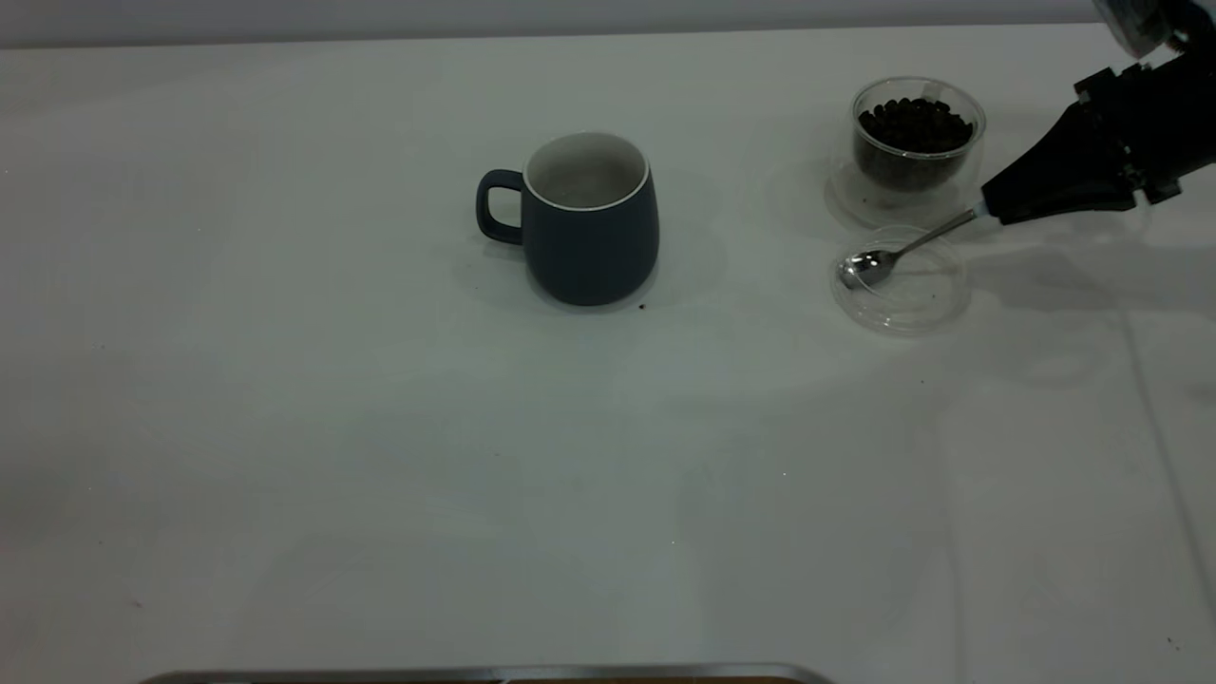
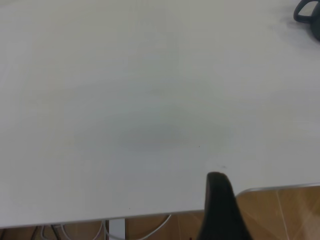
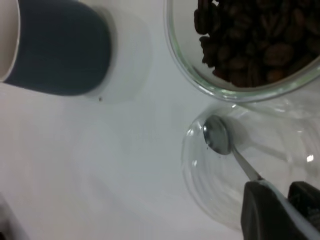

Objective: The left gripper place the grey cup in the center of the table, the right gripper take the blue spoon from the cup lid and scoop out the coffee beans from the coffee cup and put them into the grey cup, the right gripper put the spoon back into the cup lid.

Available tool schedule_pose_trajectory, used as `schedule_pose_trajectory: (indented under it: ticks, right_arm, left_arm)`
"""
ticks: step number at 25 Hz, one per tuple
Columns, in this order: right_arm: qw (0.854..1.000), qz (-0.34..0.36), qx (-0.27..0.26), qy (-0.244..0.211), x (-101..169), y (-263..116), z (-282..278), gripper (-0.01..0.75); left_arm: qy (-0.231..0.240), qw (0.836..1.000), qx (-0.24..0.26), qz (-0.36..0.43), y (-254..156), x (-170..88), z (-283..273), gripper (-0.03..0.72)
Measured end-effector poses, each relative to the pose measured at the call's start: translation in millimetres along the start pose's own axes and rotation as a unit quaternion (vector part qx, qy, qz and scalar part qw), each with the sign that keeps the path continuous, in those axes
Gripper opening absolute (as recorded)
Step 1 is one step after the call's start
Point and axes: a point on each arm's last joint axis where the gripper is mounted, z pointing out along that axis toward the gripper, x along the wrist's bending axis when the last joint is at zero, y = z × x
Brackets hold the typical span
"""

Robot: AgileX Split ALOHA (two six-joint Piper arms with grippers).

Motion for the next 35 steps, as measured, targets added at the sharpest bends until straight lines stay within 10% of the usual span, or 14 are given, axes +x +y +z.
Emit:
schedule_pose_trajectory:
  ticks: [23,35]
  right_arm:
    - [0.995,-0.031,-0.004,-0.098,-15.9,3.1,-4.0,0.54]
    - [0.969,-0.178,-0.068,-0.155,108.6,61.8,-111.8,0.582]
  left_arm:
    - [0.0,1.0,0.0,0.0,0.0,0.0,0.0,0.555]
    - [0.0,1.0,0.0,0.0,0.0,0.0,0.0,0.555]
